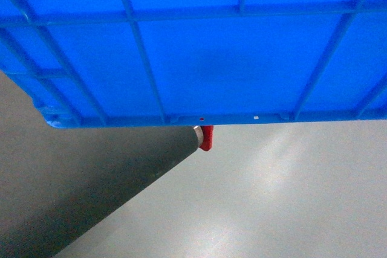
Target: Place box next to blue box on left shelf
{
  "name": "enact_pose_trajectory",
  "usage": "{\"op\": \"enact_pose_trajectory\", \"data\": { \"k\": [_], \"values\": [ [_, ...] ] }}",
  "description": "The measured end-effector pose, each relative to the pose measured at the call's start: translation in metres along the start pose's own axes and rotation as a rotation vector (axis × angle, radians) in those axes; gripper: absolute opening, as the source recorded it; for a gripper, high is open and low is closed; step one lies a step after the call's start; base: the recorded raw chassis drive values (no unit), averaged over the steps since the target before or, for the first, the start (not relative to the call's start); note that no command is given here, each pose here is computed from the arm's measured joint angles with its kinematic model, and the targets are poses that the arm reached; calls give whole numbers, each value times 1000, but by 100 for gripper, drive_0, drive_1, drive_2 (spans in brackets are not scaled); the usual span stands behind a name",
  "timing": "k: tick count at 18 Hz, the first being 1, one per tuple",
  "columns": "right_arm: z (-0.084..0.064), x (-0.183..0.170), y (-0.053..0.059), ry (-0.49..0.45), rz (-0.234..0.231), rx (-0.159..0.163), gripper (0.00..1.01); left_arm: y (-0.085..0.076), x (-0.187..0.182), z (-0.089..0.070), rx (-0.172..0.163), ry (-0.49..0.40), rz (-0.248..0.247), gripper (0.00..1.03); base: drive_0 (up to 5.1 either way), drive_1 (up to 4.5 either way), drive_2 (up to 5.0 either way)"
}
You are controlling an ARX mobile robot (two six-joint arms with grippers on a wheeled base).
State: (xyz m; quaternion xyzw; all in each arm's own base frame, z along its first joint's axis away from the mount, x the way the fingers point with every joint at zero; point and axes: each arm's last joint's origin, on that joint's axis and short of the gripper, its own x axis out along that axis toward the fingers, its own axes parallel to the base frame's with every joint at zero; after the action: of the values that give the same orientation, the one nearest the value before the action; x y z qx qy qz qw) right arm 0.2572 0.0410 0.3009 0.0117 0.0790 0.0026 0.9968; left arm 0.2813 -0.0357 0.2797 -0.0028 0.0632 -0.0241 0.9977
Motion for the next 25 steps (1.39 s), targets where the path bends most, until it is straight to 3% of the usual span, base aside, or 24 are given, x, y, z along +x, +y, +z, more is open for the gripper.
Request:
{"op": "enact_pose_trajectory", "data": {
  "k": [25],
  "values": [
    [0, 0, 0, 0, 0, 0, 10, 0, 0, 0, 0, 3, 0, 32, -161, -161, -161]
  ]
}}
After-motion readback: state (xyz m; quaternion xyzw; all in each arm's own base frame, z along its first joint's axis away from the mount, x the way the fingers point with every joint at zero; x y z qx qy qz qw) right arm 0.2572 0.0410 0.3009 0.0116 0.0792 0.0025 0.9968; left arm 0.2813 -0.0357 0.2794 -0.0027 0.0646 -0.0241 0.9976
